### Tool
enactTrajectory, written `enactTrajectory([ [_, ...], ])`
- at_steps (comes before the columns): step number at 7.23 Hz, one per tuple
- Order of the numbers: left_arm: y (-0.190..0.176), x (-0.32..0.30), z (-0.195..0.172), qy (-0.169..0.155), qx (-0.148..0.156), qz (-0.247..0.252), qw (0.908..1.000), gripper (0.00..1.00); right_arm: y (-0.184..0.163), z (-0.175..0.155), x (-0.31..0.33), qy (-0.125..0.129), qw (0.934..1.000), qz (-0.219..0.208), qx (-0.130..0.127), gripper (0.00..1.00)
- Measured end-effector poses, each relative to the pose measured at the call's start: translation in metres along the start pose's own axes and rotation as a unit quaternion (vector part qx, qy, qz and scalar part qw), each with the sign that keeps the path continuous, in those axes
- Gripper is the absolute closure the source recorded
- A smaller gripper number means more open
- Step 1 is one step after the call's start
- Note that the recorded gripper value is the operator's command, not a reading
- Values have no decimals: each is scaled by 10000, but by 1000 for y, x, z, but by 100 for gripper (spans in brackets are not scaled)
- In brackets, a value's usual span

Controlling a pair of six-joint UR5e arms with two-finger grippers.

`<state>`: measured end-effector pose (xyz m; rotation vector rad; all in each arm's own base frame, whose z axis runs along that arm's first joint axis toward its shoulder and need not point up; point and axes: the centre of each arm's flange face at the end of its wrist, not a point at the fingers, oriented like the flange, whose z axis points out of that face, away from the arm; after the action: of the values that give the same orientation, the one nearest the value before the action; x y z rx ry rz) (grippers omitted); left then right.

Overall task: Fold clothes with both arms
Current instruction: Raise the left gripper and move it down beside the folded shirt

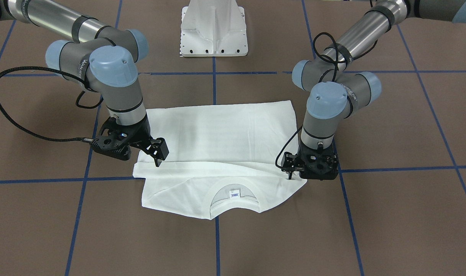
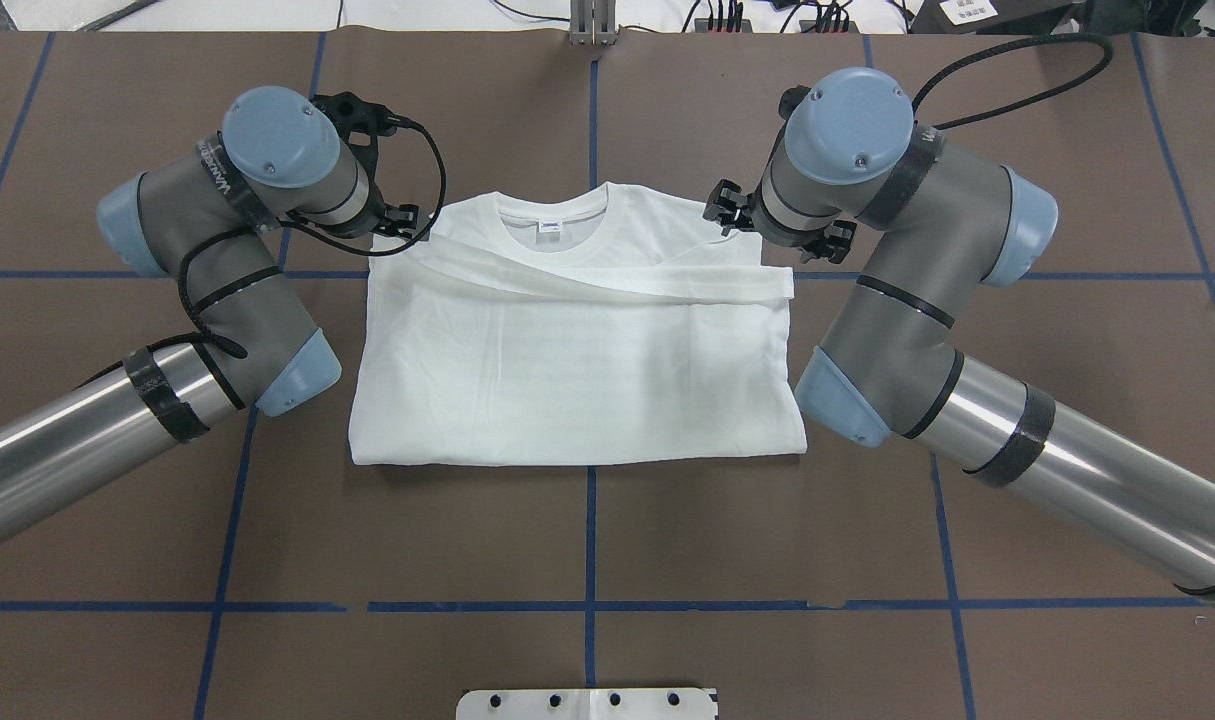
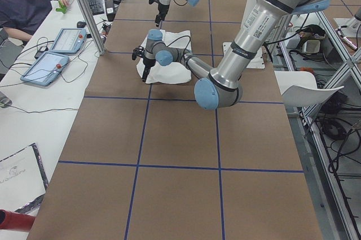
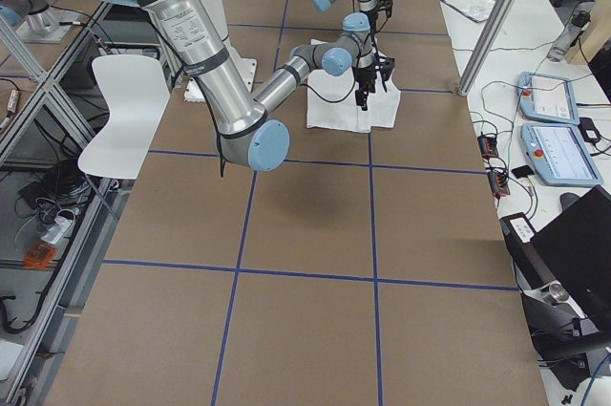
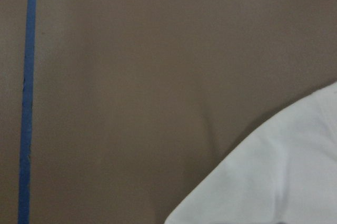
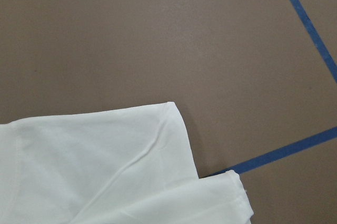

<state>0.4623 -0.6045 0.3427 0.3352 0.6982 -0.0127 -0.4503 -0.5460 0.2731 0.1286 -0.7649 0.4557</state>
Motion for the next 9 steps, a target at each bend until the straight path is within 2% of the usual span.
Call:
enactTrajectory([
  [4, -67, -4, 15, -347, 4, -62, 9994, 0, 0, 1, 0, 5, 10000, -6, -2, 0],
  [5, -78, -7, 3, -227, 4, 9, 9997, 0, 1, 1, 0, 5, 10000, -8, -5, 0],
  [6, -75, -7, -14, 68, -75, 70, 9999, 0, 1, 1, 0, 4, 10000, -10, -9, 0],
  [7, -56, -16, -36, 390, -105, 145, 9991, 0, 1, 0, 0, -1, 10000, -13, -9, 0],
  [9, 6, -46, -86, 860, -10, 331, 9957, 0, 2, -6, -2, -65, 10000, -29, -6, 0],
])
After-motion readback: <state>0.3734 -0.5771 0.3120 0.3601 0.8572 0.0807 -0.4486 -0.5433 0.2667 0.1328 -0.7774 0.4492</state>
